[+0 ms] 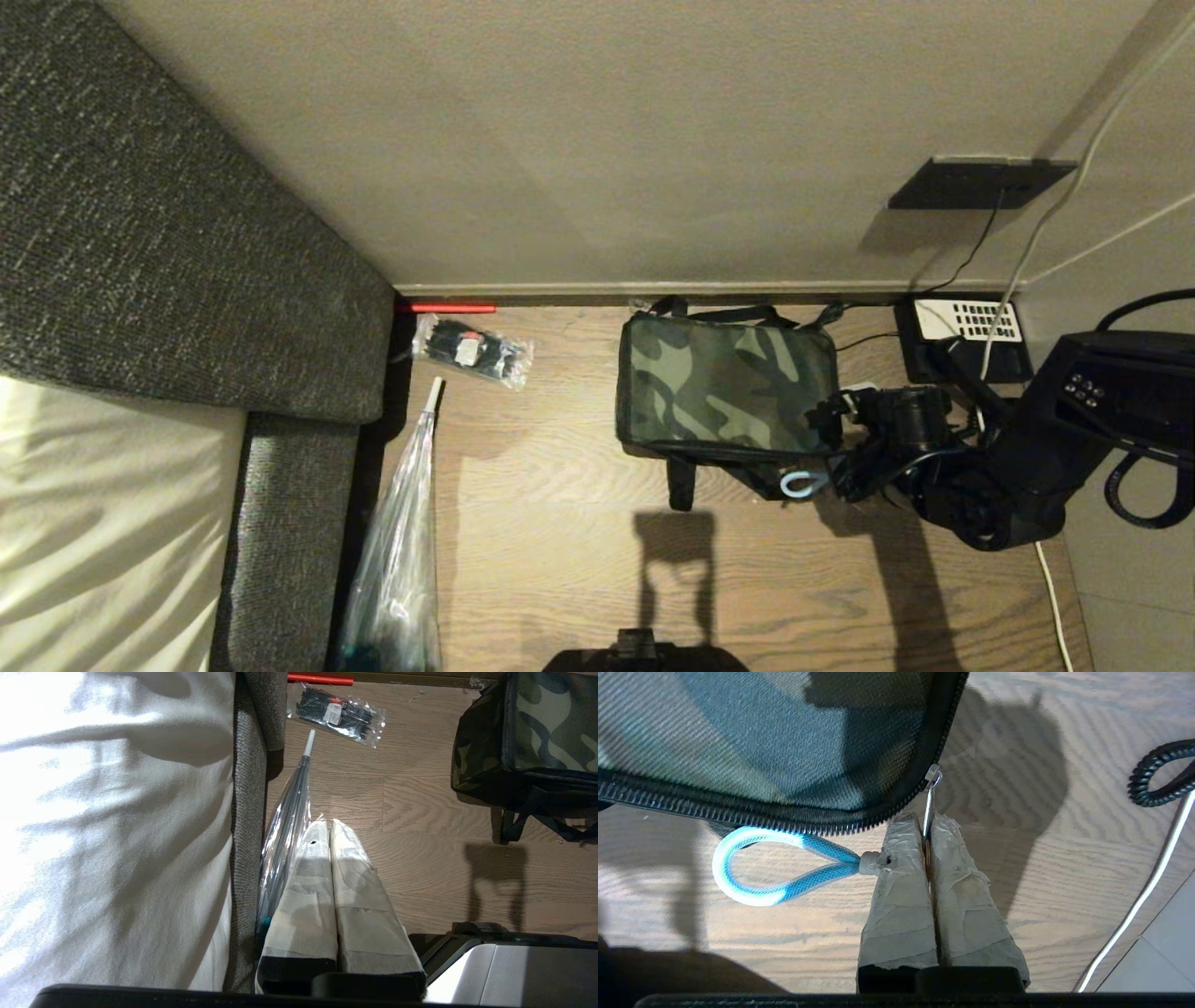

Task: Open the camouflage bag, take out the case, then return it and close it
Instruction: Open the top of the storage box

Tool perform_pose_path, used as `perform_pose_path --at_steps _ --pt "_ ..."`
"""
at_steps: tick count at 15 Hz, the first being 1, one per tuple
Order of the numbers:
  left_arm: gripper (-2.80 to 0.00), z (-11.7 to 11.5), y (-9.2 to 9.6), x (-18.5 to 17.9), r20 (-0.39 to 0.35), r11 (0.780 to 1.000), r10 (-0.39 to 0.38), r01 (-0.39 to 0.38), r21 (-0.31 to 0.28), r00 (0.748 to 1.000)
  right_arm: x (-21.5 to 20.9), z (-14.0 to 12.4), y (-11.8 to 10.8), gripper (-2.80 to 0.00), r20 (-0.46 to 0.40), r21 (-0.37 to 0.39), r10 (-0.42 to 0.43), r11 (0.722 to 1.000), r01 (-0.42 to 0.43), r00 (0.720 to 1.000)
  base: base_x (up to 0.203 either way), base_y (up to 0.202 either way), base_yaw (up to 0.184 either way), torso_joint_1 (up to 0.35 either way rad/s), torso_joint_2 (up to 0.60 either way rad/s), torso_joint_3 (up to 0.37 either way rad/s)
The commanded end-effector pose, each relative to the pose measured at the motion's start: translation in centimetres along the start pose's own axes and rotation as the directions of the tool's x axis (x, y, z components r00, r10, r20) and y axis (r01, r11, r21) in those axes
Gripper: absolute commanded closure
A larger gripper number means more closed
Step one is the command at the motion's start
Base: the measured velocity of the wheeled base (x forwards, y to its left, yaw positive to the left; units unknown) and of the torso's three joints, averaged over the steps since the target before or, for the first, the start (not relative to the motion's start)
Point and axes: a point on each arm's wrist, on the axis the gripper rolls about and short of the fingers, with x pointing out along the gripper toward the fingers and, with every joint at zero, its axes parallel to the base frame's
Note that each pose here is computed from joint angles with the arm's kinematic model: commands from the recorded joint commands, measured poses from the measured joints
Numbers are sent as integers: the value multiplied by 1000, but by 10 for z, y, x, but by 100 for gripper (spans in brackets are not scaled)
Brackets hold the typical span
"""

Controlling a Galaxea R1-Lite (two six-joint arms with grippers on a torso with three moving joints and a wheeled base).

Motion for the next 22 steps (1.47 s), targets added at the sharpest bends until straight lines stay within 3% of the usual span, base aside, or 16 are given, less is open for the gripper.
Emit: perform_pose_path --at_steps 1,5,11,20,21,22 --pt "0 0 0 0 -1 1000 0 0 0 1000 2 3 -6 0 14 11 -19 1000 19 1000 0 0 0 0 0 0" --pt "0 0 0 0 -1 1000 0 0 0 1000 0 14 -25 0 54 0 -62 998 62 997 0 0 0 0 0 0" --pt "0 0 0 0 -1 1000 0 0 0 1000 8 32 -27 0 136 17 -77 997 75 988 0 0 0 0 0 0" --pt "0 0 0 0 -1 1000 0 0 0 1000 9 18 -22 0 89 -15 -61 998 63 994 0 0 0 0 0 0" --pt "0 0 0 0 -1 1000 0 0 0 1000 9 18 -22 -280 89 -15 -61 998 63 994 0 0 0 0 0 0" --pt "0 0 0 0 -1 1000 0 0 0 1000 8 18 -22 -280 89 -14 -60 998 61 994 0 0 0 0 0 0"
